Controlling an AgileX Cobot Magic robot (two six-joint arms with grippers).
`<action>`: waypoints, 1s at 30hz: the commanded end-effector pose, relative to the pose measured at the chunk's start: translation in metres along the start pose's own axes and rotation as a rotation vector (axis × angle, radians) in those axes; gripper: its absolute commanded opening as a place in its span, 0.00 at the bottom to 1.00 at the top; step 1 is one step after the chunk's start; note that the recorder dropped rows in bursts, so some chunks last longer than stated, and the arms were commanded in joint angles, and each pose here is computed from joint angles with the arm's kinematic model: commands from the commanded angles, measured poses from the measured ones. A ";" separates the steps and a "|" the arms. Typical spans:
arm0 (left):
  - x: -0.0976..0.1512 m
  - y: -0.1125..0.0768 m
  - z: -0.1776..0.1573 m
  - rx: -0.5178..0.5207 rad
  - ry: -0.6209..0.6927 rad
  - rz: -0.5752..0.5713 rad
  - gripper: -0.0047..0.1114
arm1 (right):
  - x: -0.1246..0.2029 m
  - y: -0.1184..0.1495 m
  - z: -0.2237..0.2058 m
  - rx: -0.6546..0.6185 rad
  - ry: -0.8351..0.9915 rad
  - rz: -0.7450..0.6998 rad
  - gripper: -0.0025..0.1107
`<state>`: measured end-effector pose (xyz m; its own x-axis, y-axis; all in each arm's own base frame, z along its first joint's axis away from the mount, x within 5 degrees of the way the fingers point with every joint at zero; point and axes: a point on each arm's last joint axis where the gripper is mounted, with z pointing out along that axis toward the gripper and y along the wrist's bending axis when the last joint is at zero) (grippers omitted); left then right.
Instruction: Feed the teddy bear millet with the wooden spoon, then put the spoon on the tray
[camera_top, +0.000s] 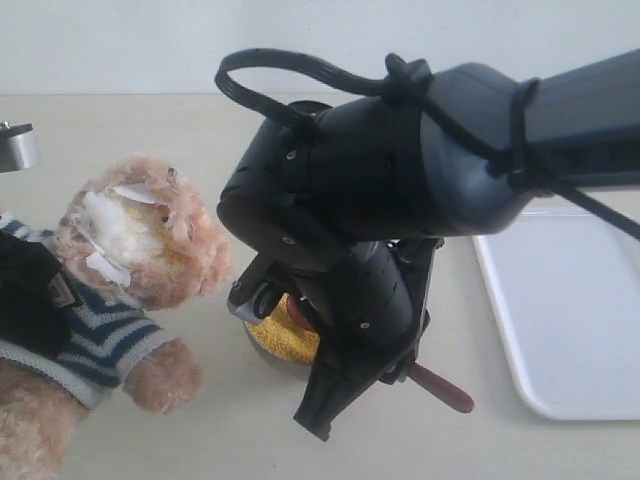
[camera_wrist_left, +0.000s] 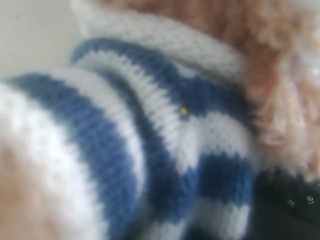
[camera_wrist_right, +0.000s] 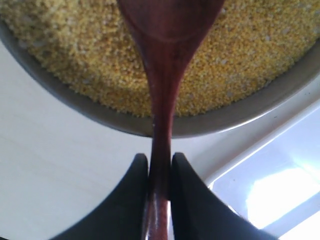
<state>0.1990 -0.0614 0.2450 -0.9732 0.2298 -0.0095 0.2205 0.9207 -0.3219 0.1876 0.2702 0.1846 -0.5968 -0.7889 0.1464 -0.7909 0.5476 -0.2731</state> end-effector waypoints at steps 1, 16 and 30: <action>0.001 -0.003 -0.004 0.004 -0.014 0.005 0.07 | -0.001 -0.005 -0.014 0.005 -0.047 0.006 0.02; 0.000 -0.003 -0.004 0.006 -0.015 0.004 0.07 | -0.003 -0.009 -0.015 0.056 -0.061 0.004 0.02; 0.000 -0.003 -0.004 0.008 -0.015 0.003 0.07 | -0.005 0.004 -0.011 0.055 -0.047 -0.023 0.02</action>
<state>0.1990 -0.0614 0.2450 -0.9732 0.2298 -0.0095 0.2205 0.9207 -0.3219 0.1867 0.2775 0.1921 -0.5718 -0.8128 0.1110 -0.7953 0.5161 -0.3180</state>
